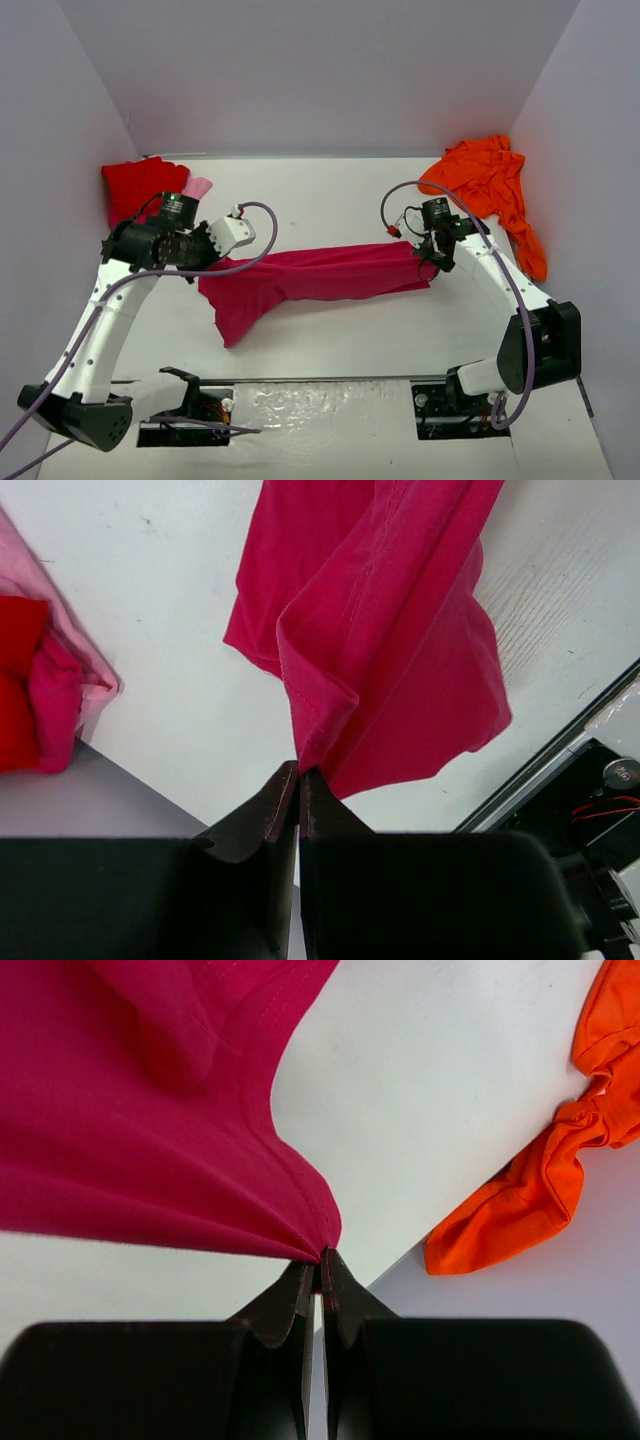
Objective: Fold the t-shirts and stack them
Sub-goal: Grab the bottom of the folded rectangular tshirt with both arms
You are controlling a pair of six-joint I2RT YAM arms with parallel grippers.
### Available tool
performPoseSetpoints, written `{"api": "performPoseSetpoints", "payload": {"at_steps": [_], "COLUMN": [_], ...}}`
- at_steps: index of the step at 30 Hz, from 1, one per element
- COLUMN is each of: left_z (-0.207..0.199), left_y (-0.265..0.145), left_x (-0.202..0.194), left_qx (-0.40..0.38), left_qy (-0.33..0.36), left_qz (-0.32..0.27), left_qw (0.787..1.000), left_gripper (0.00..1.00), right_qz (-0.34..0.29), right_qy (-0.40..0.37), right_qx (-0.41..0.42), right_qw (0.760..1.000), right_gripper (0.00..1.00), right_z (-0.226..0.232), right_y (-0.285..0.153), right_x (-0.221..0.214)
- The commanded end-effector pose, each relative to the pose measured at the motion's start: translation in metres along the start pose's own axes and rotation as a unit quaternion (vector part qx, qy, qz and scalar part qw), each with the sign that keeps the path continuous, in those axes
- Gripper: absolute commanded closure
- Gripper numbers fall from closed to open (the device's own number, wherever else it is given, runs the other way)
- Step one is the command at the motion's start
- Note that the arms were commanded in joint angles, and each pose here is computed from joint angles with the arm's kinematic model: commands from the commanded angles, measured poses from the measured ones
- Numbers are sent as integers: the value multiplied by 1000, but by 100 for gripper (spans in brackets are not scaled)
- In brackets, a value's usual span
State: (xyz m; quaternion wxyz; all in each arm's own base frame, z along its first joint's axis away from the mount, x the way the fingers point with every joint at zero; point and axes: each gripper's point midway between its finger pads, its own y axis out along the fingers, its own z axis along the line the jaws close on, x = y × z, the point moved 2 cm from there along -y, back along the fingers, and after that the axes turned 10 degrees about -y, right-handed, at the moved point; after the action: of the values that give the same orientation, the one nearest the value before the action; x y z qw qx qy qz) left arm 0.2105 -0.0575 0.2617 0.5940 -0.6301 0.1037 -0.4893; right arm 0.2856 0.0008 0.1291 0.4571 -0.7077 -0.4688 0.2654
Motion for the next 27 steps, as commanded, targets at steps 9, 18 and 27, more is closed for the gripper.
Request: {"api": "performPoseSetpoints", "payload": {"at_steps": [9,18,27], "left_z": [54,65,74], "left_y": [47,92,148], "left_x": [53,35,17], "left_qx": [23,7,-16], "left_qy": [38,28,-4], "left_qz": [-2,32,73], "left_qw": [999,999,997], "left_gripper": [100,100,100], "right_qz": [-7,20,29], "right_qy": [-28,-47,-37], "right_qx": [7,50,57], "right_qw": [1000,997,997], "right_gripper": [100,100,100], "right_z": [-52,-53,-62], "right_y": [24,78,110], "right_x": [60,90,108]}}
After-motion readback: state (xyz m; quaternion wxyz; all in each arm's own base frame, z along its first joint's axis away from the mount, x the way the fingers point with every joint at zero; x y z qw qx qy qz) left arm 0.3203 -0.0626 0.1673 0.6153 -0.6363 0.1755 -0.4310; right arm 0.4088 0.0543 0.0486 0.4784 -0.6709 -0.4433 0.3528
